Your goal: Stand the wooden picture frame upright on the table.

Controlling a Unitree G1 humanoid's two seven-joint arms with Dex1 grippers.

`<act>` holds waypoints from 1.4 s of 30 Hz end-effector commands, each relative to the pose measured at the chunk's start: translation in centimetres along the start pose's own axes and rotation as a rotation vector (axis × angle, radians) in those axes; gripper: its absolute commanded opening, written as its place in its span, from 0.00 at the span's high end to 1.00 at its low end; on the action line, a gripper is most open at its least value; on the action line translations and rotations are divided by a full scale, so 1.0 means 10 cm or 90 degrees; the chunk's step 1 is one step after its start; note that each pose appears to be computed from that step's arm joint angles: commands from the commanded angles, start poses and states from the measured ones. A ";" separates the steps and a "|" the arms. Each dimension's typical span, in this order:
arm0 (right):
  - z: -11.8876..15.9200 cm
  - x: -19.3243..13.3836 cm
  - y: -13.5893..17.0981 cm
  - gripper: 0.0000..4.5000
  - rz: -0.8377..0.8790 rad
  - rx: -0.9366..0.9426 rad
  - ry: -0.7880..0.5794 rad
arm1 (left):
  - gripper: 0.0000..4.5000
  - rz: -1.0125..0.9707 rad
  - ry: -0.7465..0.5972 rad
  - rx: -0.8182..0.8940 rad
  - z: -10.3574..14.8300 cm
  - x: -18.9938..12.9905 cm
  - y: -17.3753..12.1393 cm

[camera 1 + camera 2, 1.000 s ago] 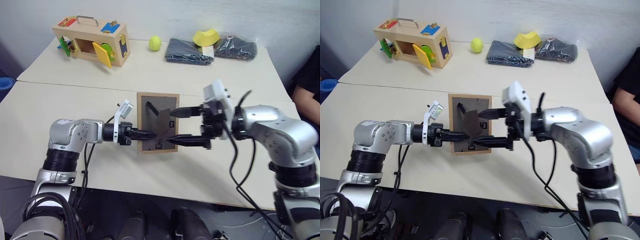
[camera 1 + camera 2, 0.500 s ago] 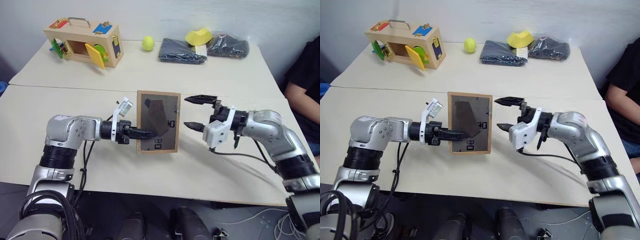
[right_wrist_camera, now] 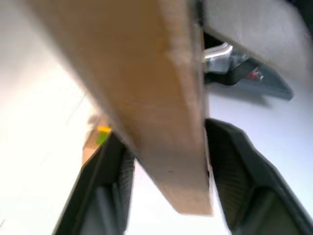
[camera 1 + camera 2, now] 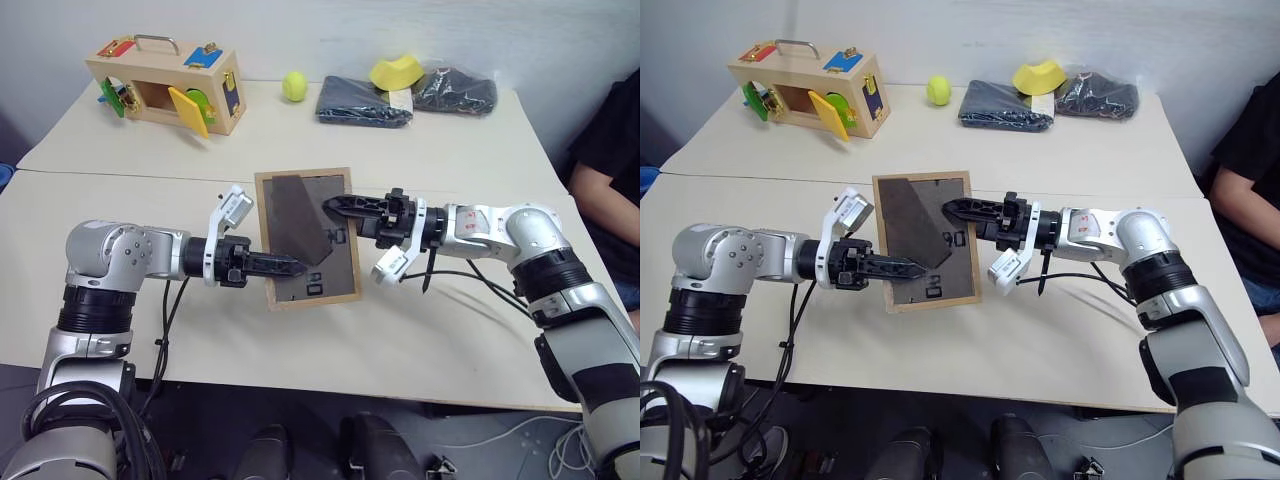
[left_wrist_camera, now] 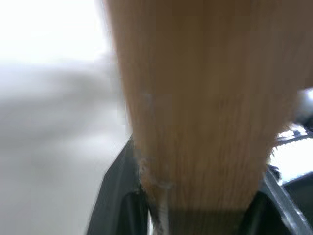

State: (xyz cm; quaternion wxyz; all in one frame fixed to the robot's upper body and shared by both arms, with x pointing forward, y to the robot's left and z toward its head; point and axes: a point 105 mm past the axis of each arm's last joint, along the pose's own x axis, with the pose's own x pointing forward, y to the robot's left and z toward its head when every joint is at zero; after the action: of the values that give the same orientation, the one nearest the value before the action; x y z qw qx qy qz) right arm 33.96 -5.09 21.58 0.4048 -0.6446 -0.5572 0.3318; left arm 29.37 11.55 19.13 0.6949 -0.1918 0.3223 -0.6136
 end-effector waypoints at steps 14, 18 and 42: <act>-0.23 -0.17 0.03 0.73 0.006 0.236 0.075 | 0.00 0.224 -0.056 0.298 0.01 -0.92 -0.41; -0.30 -0.27 0.00 0.73 -0.026 0.641 0.154 | 0.00 0.262 -0.107 0.384 -0.03 -0.90 -0.50; 0.32 -0.21 0.57 0.13 0.107 1.402 0.131 | 0.00 0.247 -0.165 0.444 0.10 -0.74 -0.50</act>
State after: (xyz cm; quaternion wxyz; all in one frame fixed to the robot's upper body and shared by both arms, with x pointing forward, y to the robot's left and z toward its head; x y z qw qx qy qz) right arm 33.77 -7.00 13.76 0.7824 0.0066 0.1417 0.6065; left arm 26.23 17.80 23.84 0.8591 0.0308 0.0517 -0.5082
